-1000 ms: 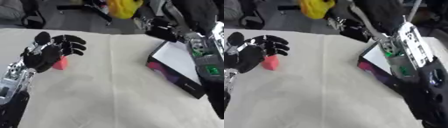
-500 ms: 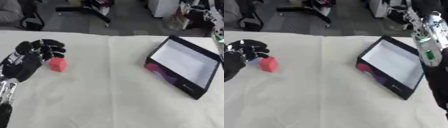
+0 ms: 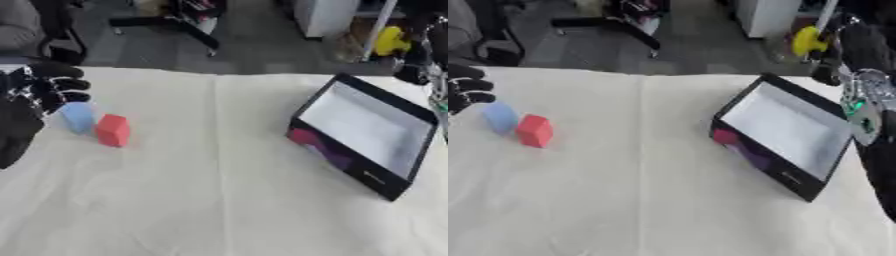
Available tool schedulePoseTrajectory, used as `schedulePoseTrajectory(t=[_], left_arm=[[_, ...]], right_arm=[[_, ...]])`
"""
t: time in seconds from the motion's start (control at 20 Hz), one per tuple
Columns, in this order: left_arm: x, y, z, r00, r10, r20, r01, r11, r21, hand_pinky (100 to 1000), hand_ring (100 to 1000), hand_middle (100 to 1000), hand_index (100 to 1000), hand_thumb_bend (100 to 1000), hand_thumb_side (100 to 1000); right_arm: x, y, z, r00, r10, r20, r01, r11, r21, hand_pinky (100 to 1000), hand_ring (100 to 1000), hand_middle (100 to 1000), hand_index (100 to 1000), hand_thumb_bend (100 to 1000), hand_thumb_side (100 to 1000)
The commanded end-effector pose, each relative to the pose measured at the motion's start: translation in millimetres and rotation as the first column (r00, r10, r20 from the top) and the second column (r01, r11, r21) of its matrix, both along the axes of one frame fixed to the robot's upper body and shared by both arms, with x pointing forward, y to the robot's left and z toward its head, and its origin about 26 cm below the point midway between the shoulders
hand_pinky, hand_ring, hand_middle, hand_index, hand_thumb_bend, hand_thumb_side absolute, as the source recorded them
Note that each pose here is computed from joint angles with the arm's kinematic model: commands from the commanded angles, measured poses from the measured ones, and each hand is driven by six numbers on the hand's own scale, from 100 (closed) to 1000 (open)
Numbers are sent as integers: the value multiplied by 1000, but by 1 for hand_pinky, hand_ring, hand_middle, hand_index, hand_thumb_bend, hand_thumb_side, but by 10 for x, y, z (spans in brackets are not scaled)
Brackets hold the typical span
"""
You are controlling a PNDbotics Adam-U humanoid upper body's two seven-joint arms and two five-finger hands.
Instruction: Pick up the objects with one hand, pass them to the other hand, and then place them into the box on the other side of the table.
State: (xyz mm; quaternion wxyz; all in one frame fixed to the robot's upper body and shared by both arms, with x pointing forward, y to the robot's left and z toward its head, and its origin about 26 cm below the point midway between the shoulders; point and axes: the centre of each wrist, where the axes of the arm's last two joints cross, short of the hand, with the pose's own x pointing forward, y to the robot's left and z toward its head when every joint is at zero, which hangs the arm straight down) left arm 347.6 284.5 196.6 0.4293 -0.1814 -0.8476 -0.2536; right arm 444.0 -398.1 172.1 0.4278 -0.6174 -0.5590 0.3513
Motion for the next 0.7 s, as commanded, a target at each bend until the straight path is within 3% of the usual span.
schedulePoseTrajectory(t=[0.05, 0.1, 0.3, 0.5, 0.7], left_arm=[[-42, 54, 134, 999, 16, 39, -16, 1000, 1, 803, 780, 747, 800, 467, 780], [-45, 57, 136, 999, 18, 39, -18, 1000, -1, 803, 780, 747, 800, 466, 780], [-45, 64, 130, 999, 22, 35, -22, 1000, 1, 803, 780, 747, 800, 463, 779], [-45, 79, 121, 999, 29, 34, -29, 1000, 6, 803, 779, 746, 800, 461, 777], [-47, 105, 124, 998, 45, 39, -45, 999, 7, 802, 776, 744, 800, 457, 775]], right_arm=[[-31, -197, 51, 999, -22, -42, 20, 999, -46, 812, 775, 776, 686, 187, 100], [-36, -212, 24, 998, -23, -63, 20, 998, -52, 825, 793, 795, 785, 253, 214], [-59, -243, -1, 994, -25, -107, 17, 997, -69, 836, 808, 810, 904, 341, 422], [-96, -227, 51, 997, -7, -82, 1, 998, -67, 837, 808, 811, 948, 317, 456], [-163, -49, 257, 996, 80, 47, -78, 996, -52, 833, 801, 811, 953, 270, 405]])
